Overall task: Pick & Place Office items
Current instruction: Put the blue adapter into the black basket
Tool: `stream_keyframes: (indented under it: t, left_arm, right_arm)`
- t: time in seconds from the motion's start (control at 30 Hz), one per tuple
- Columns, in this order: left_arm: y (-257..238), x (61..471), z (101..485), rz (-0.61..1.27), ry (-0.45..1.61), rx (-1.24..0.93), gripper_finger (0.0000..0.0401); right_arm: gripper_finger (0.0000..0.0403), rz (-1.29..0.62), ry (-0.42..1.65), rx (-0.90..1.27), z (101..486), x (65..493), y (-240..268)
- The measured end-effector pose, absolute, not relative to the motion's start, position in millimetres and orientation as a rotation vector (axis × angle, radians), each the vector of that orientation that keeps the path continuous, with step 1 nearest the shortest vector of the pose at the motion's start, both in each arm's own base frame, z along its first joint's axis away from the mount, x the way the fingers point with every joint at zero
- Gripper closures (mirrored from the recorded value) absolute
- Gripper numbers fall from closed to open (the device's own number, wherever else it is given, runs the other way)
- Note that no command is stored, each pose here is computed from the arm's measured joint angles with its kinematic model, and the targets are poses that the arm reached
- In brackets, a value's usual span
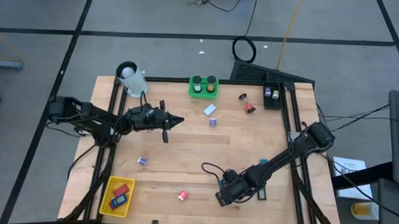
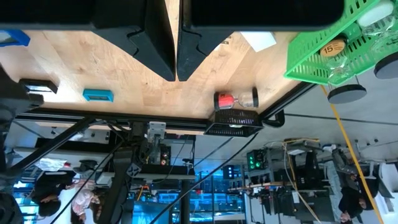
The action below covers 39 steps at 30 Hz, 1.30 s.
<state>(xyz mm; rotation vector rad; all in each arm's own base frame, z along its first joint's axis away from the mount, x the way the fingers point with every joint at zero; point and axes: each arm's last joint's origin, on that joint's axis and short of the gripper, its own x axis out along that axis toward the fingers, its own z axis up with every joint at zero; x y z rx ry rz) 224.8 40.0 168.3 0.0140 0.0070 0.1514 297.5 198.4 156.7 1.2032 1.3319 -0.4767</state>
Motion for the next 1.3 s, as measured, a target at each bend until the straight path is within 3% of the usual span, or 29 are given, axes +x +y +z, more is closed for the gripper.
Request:
stream_keyframes:
  t: [0.5,0.6,0.9,1.3]
  left_arm:
    - [39.7,224.9,168.1,0.15,0.009,0.016,0.0377]
    - [39.7,224.9,168.1,0.15,0.009,0.015,0.0377]
    - [39.7,224.9,168.1,0.15,0.009,0.014,0.0377]
    - [39.7,224.9,168.0,0.15,0.01,0.014,0.0377]
  right_arm:
    - [0.0255,-0.468,1.357,1.176,151.6,299.5,195.4]
    - [0.0256,-0.466,1.382,1.159,151.3,297.9,194.8]
    - [0.0209,-0.42,1.441,1.126,150.5,295.6,195.6]
    - [0.028,-0.383,1.463,1.052,150.6,293.3,194.0]
